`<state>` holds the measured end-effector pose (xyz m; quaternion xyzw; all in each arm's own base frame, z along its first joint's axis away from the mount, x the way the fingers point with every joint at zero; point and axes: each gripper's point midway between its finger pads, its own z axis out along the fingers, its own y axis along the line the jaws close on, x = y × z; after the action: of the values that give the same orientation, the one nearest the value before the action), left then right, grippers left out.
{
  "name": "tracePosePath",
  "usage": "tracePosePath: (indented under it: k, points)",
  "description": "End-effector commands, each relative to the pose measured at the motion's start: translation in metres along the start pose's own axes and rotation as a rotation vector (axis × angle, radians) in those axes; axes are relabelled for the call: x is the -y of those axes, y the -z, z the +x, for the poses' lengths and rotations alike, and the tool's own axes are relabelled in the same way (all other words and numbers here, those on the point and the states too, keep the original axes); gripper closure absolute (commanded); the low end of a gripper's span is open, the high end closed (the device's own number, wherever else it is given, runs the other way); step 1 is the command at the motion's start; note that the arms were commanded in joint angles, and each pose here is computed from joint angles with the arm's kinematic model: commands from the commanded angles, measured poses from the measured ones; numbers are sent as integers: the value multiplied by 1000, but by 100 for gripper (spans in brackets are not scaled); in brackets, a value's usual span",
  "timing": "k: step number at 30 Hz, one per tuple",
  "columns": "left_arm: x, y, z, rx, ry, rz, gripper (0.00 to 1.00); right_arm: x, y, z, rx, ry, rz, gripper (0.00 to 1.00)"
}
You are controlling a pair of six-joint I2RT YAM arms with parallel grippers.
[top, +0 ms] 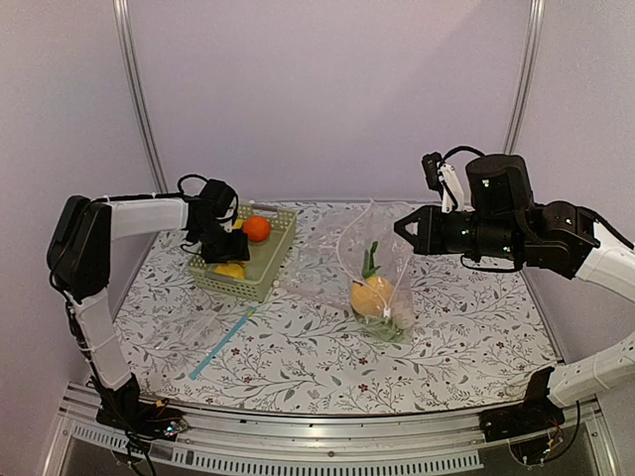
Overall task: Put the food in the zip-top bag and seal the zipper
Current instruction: Adjust the fake fruit in the bin.
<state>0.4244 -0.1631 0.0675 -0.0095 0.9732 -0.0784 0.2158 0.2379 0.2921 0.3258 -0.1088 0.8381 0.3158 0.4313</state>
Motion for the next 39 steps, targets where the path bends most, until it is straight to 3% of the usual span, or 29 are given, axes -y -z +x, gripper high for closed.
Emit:
tracePosePath:
  k: [1, 5, 17, 21, 27, 39]
  points:
    - [-20, 35, -13, 84, 9, -80, 35, -1, -3, -5, 23, -12, 1, 100]
    - [-35, 40, -10, 86, 42, -92, 34, -3, -5, -4, 20, -13, -10, 100]
    - [-35, 4, 8, -63, 54, -57, 34, 3, 1, -1, 31, -21, -1, 100]
    - [-35, -1, 12, -88, 51, -57, 30, 3, 4, -2, 38, -24, -2, 100]
    - [-20, -9, 19, -127, 68, 25, 30, 3, 3, -2, 36, -23, -3, 100]
    - [42, -2, -4, -62, 44, 222, 31, 2, 1, -2, 35, -29, -5, 100]
